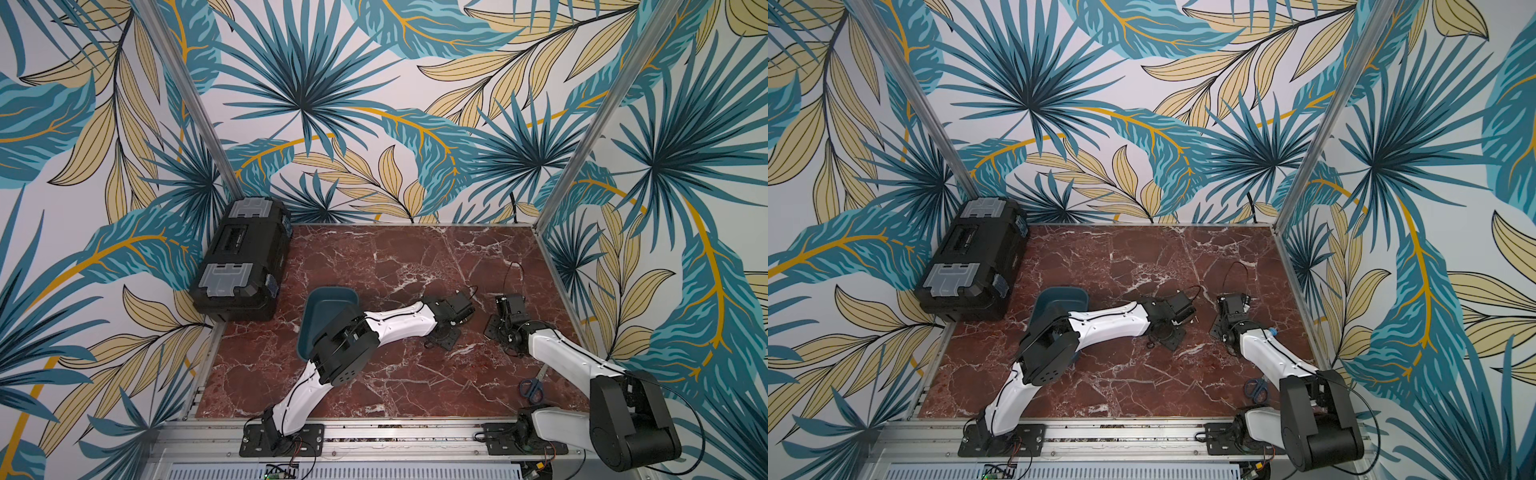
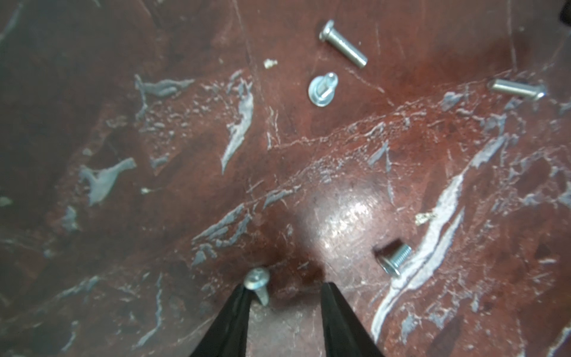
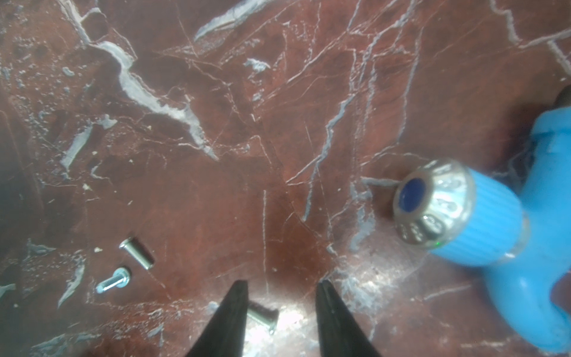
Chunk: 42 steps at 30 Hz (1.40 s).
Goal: Put the screws on the desktop into the storage box
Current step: Pick up the screw from the center of the board.
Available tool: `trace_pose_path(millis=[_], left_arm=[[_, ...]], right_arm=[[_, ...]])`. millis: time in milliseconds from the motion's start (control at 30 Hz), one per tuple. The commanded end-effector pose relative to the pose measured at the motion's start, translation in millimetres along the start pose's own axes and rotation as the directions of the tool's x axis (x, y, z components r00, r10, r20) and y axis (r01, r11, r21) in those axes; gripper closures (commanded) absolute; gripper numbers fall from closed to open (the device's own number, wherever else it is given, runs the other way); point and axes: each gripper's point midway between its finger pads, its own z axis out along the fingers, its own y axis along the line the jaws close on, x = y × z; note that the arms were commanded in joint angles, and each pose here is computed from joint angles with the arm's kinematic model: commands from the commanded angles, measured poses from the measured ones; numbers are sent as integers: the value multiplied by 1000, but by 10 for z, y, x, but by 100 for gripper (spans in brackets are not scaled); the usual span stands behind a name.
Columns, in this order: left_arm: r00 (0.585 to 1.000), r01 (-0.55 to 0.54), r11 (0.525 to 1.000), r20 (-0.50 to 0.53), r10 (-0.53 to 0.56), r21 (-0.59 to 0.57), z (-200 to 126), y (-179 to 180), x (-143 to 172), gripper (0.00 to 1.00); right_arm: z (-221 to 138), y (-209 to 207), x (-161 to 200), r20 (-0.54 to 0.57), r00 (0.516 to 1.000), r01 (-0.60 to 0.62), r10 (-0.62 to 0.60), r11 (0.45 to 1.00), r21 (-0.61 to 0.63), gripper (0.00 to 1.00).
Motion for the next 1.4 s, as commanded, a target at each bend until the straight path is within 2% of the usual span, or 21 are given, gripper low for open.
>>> trace_pose_path(millis=[0, 567, 733, 833, 867, 1067, 1367], left_arm=[[998, -11, 998, -55, 8, -62, 120, 119, 114, 60], [998, -29, 996, -62, 24, -79, 227, 146, 143, 80], [997, -27, 996, -69, 21, -82, 247, 154, 163, 90], [999, -25, 992, -51, 18, -123, 223, 223, 131, 97], [999, -23, 992, -45, 17, -125, 201, 230, 114, 100], [1000, -11, 994, 15, 12, -105, -17, 196, -9, 100], [993, 21, 998, 121, -14, -52, -578, 146, -159, 100]], right_arm=[[0, 9, -19, -4, 1000, -1, 1, 1000, 1, 58], [1, 11, -23, -5, 1000, -3, 3, 1000, 0, 58], [1, 8, -18, -7, 1000, -2, 2, 1000, 1, 58], [-1, 13, -18, -6, 1000, -1, 1, 1000, -1, 58], [-2, 11, -17, -7, 1000, -2, 2, 1000, 0, 58], [-2, 10, -20, -6, 1000, -3, 3, 1000, 0, 58], [-1, 11, -16, -6, 1000, 0, 0, 1000, 0, 58]])
